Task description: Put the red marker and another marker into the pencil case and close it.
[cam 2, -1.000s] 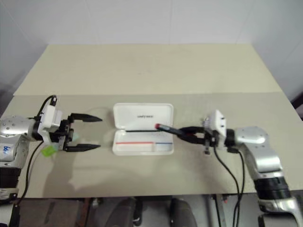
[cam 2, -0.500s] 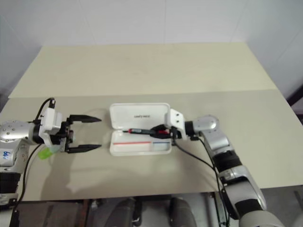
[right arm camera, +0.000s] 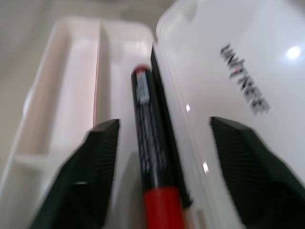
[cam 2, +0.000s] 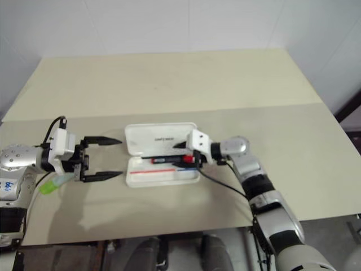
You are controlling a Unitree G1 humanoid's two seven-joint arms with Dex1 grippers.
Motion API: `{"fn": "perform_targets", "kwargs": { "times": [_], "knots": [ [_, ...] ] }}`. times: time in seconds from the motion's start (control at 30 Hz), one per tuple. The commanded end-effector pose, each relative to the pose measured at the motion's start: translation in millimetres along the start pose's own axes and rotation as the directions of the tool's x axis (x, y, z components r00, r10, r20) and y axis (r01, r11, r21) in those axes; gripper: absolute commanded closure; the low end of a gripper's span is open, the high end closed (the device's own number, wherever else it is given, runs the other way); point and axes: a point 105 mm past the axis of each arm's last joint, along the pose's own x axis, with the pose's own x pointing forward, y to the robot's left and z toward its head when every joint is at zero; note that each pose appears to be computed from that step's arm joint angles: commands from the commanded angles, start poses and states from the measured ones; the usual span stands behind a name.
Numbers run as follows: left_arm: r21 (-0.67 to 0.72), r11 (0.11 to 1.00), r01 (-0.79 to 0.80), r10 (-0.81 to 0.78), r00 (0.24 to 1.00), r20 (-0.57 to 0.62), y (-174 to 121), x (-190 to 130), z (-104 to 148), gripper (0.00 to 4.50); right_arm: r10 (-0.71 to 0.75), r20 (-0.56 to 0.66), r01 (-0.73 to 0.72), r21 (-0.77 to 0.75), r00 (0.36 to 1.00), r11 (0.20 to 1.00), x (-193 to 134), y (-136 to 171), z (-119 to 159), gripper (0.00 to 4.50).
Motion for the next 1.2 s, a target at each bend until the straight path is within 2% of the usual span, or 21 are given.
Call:
{"fn": "perform_targets", "kwargs": {
  "times": [0.03,0.2,0.33,0.43,0.6,0.8,0.97,1.2],
  "knots": [
    [0.030,0.999,-0.014,0.014,1.000,0.025,1.6,-0.5,9.3,0.00,0.037,0.115,-0.030,-0.062,0.993,0.998,-2.7,2.4,36.8,0.03],
    [0.029,0.999,-0.018,0.017,0.999,0.032,1.4,0.1,10.7,0.00,0.037,0.209,-0.033,-0.026,0.977,0.999,-9.7,10.5,60.4,0.03],
    [0.015,0.999,-0.046,0.045,0.999,0.029,-3.4,-3.8,9.9,0.00,0.004,0.320,-0.032,0.080,0.947,0.996,-39.3,25.8,85.4,0.03],
    [0.002,0.995,-0.101,0.101,0.995,0.016,-7.2,-12.7,7.1,0.00,-0.043,0.327,-0.003,0.141,0.944,0.990,-59.9,33.8,90.3,0.03],
    [-0.017,0.968,-0.249,0.248,0.968,-0.024,-9.4,-40.1,-0.1,0.00,-0.205,0.295,0.141,0.226,0.933,0.964,-94.9,27.7,89.1,0.03],
    [-0.058,0.895,-0.443,0.436,0.894,-0.104,-15.7,-89.1,-14.8,0.00,-0.341,0.178,0.298,0.229,0.923,0.927,-129.5,16.7,66.6,0.03],
    [-0.081,0.844,-0.530,0.509,0.840,-0.188,-23.9,-121.1,-31.4,0.00,-0.351,0.172,0.310,0.225,0.921,0.924,-128.3,15.1,61.4,0.03],
    [-0.124,0.827,-0.548,0.492,0.813,-0.313,-32.5,-153.9,-54.5,0.00,-0.330,0.182,0.289,0.221,0.926,0.931,-119.5,17.7,61.7,0.03]
  ]
}}
